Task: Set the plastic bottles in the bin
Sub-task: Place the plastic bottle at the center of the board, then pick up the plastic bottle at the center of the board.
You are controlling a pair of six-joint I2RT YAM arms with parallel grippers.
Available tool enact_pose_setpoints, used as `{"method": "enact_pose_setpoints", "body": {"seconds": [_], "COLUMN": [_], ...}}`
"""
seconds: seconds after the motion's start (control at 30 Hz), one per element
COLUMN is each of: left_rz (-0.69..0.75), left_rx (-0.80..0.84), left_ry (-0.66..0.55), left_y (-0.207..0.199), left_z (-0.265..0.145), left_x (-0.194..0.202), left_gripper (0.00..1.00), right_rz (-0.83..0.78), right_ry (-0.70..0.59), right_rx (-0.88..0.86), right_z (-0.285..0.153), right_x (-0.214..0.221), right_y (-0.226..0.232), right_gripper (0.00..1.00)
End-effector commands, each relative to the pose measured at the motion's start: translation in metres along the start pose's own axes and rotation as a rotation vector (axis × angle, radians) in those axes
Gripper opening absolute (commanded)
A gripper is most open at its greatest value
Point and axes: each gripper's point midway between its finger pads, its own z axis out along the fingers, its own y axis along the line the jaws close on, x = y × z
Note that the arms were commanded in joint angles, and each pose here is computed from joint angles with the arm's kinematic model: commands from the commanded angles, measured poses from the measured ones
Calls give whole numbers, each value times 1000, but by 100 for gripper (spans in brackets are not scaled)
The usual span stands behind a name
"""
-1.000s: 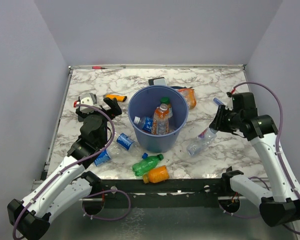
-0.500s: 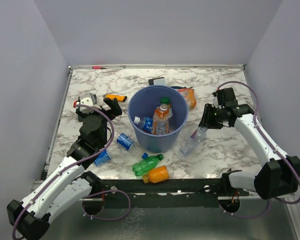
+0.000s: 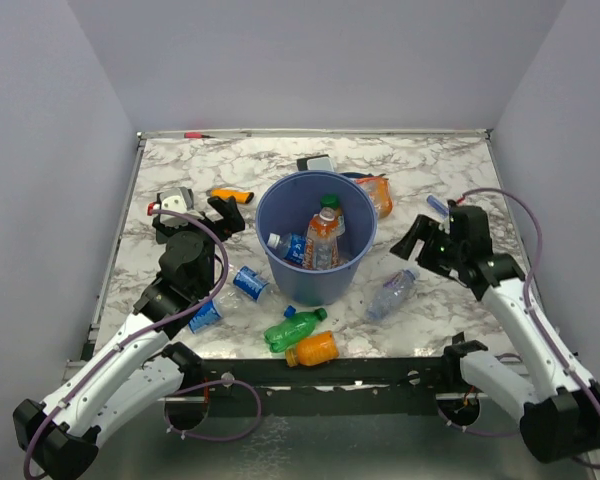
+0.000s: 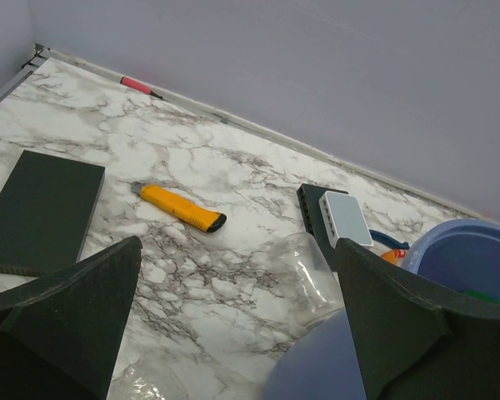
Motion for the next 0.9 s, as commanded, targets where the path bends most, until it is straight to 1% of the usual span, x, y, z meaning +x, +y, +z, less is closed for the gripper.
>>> {"method": "enact_pose_setpoints", "body": {"seconds": [0.0,0.03,0.1,0.27,0.37,0.5,0.6,0.73,0.8,0.87], "left_rz": [-5,-6,-5,-4,-1,-1,-1,-2,-2,-1], "left_rx": [21,21,25,30,28,25,27,28,30,31], "left_ry": [10,12,19,28,30,29,31,31,32,32], "left_y": [-4,-5,-6,-8,-7,-7,-7,-7,-8,-8], "left_z": [0,0,1,2,2,2,2,2,2,2], "left_x": [4,5,7,10,11,10,11,11,11,11], "left_gripper": [99,99,99,99,99,99,99,99,99,99], "right_rz": [253,299,336,355,379,413,423,386,317,224], "right_ry": [-25,-35,-37,32,57,82,100,91,83,104], "right_rx": [-68,-73,-57,2,-12,3,36,30,48,64], "right_z": [7,8,12,26,34,46,56,67,73,78], "right_x": [40,47,60,84,92,102,110,103,92,81], "right_y": [-7,-11,-21,-38,-38,-44,-53,-52,-53,-51], "right_gripper": [86,86,88,89,89,88,85,75,74,73]}}
